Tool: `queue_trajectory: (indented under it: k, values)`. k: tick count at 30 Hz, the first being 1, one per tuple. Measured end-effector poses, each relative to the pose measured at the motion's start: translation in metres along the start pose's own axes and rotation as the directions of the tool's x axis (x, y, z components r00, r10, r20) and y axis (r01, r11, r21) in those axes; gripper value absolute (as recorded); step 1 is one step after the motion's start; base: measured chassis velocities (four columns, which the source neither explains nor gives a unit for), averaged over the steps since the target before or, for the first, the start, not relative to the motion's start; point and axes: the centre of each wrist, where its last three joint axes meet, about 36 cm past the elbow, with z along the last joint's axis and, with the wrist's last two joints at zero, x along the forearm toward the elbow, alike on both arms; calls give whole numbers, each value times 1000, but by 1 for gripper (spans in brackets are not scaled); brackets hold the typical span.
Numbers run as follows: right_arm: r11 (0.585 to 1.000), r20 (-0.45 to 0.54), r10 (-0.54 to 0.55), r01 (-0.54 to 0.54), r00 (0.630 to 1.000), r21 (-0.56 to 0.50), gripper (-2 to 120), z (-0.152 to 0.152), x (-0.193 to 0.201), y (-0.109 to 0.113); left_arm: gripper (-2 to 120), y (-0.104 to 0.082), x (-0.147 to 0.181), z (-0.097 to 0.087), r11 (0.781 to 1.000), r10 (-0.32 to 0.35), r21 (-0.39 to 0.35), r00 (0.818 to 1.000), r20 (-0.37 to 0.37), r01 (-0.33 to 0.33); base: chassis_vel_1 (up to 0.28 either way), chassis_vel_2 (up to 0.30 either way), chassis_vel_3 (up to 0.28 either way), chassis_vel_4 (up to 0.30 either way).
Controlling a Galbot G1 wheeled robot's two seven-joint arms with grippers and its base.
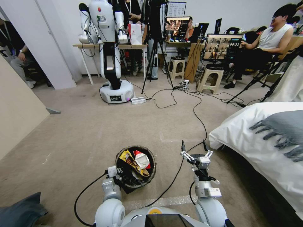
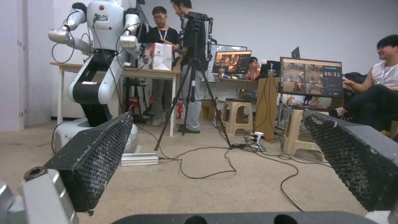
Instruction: Pick up the trash bin, then pick up the garbage from the floor and place it into the trash bin.
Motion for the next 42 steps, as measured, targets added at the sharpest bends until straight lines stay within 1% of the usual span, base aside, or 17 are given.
queue_trajectory:
  k: [9, 14, 16, 17, 18, 19, 20, 21, 22, 25, 27, 29, 30, 33, 34, 37, 42]
  values:
    - [1000, 1, -3, 3, 1000, -2, 100, 0, 0, 1, 2, 0, -2, 4, 999, -10, 31, 999, -44, 11, 0, 0, 0, 0]
    - [1000, -3, -3, 3, 1000, -3, 100, 1, 0, 1, 3, -1, -2, 4, 999, -9, 37, 999, -54, 11, 0, 0, 0, 0]
    - [1000, -5, -3, 3, 1000, -3, 100, 2, 1, 1, 8, -2, -2, 4, 999, -6, 39, 998, -57, 8, 0, 0, 0, 0]
    - [1000, -5, -4, 4, 1000, -3, 100, 2, 1, 1, 13, -2, -2, 4, 999, -4, 40, 998, -59, 7, 0, 0, 0, 0]
    - [1000, -5, -4, 4, 1000, -3, 100, 2, 1, 1, 13, -2, -2, 4, 999, -4, 40, 998, -59, 7, 0, 0, 0, 0]
    - [1000, -5, -4, 4, 1000, -4, 100, 2, 0, 1, 18, -2, -2, 4, 999, -4, 41, 998, -59, 6, 0, 0, 0, 0]
    - [1000, -5, -4, 4, 1000, -4, 100, 2, 0, 1, 20, -2, -2, 4, 999, -4, 42, 998, -60, 6, 0, 0, 0, 0]
    - [1000, -5, -4, 4, 1000, -4, 100, 2, 0, 2, 28, -2, -2, 4, 999, -3, 43, 998, -62, 6, 0, 0, 0, 0]
    - [1000, -5, -4, 4, 1000, -4, 100, 2, 0, 2, 28, -2, -2, 4, 999, -3, 43, 998, -62, 6, 0, 0, 0, 0]
    - [1000, -5, -4, 4, 1000, -5, 100, 3, 1, 2, 41, -3, -2, 5, 999, 2, 47, 998, -65, 1, 0, 0, 0, 0]
    - [1000, -5, -4, 4, 1000, -5, 100, 3, 1, 2, 43, -4, -2, 5, 999, 2, 47, 998, -65, 1, 0, 0, 0, 0]
    - [1000, -7, -4, 4, 1000, -5, 100, 4, 2, 2, 58, -3, -2, 5, 999, 2, 48, 998, -63, 1, 0, 0, 0, 0]
    - [1000, -7, -4, 4, 1000, -5, 100, 4, 2, 2, 58, -3, -2, 5, 999, 2, 48, 998, -63, 1, 0, 0, 0, 0]
    - [1000, -6, -5, 5, 1000, -5, 100, 4, 2, 2, 71, -3, -1, 4, 999, 3, 50, 998, -58, 0, 0, 0, 0, 0]
    - [1000, -6, -5, 5, 1000, -5, 100, 4, 2, 2, 71, -3, -1, 4, 999, 3, 50, 998, -58, 0, 0, 0, 0, 0]
    - [1000, -6, -9, 9, 1000, -5, 100, 4, 2, 2, 83, -5, 1, 0, 999, 9, 54, 999, -45, -6, 0, 0, 0, 0]
    - [1000, -6, -12, 12, 1000, -5, 100, 4, 2, 2, 85, -6, 5, -5, 998, 17, 59, 999, -30, -15, 0, 0, 0, 0]
